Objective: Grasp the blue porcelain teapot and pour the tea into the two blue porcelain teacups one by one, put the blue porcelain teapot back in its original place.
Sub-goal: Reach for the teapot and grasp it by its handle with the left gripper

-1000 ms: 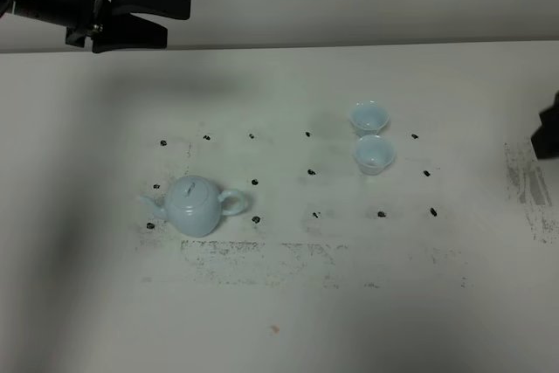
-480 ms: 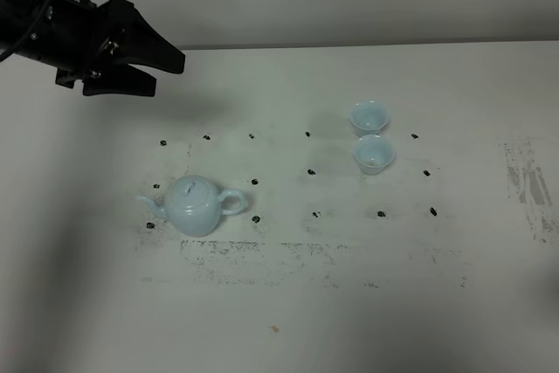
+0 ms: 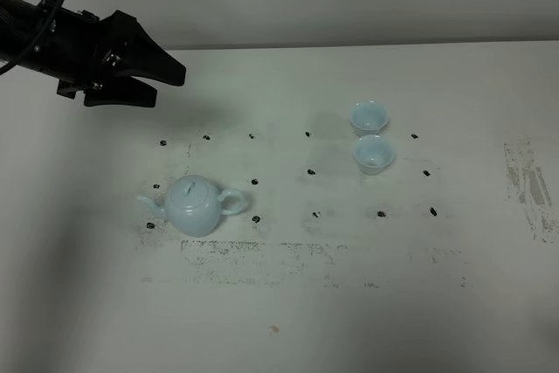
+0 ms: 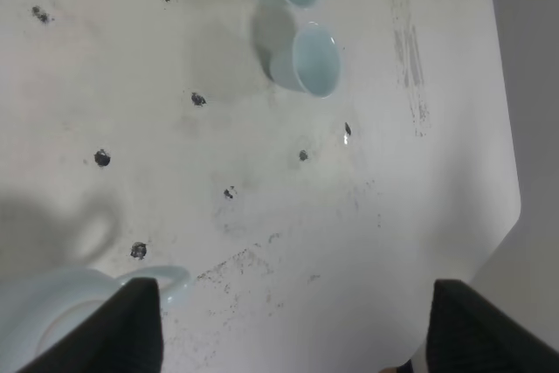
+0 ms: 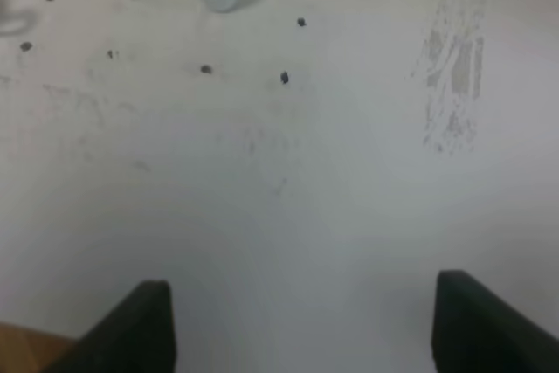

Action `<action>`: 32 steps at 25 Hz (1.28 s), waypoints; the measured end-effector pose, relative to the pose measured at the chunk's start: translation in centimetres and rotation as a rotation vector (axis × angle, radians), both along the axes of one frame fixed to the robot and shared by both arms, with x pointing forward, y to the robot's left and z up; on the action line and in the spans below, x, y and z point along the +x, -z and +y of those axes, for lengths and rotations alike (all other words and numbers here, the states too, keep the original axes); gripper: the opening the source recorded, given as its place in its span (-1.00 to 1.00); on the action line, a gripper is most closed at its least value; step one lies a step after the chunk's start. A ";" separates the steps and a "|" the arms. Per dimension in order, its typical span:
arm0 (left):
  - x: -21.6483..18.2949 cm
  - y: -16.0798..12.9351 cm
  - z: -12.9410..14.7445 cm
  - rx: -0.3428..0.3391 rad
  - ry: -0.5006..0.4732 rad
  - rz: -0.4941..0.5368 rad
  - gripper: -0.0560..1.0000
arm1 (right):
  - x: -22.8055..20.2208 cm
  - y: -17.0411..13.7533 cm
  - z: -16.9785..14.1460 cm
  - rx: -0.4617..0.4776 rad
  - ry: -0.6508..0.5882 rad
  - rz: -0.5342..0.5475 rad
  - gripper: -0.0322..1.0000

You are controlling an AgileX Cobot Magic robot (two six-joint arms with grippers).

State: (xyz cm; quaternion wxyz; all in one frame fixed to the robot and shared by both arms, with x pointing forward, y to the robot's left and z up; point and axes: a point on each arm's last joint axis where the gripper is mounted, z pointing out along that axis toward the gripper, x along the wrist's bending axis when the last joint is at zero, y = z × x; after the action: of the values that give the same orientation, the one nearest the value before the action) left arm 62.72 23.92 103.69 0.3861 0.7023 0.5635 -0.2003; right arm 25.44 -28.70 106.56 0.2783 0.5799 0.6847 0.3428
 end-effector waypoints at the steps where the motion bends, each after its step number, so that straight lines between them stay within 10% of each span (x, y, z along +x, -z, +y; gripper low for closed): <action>1: 0.0 0.0 0.0 0.000 0.000 0.000 0.26 | -0.4 0.1 -0.1 -0.009 0.005 -0.021 0.21; 32: 0.0 -0.1 -0.1 -0.008 0.009 -0.016 0.26 | -2.3 1.2 -0.6 -0.034 0.046 -0.138 0.21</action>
State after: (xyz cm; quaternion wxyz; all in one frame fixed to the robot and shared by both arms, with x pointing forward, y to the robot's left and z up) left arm 62.75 23.86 103.77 0.3926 0.7049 0.5564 -0.1987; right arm 23.10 -29.32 105.38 0.3426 0.5656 0.6560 0.3639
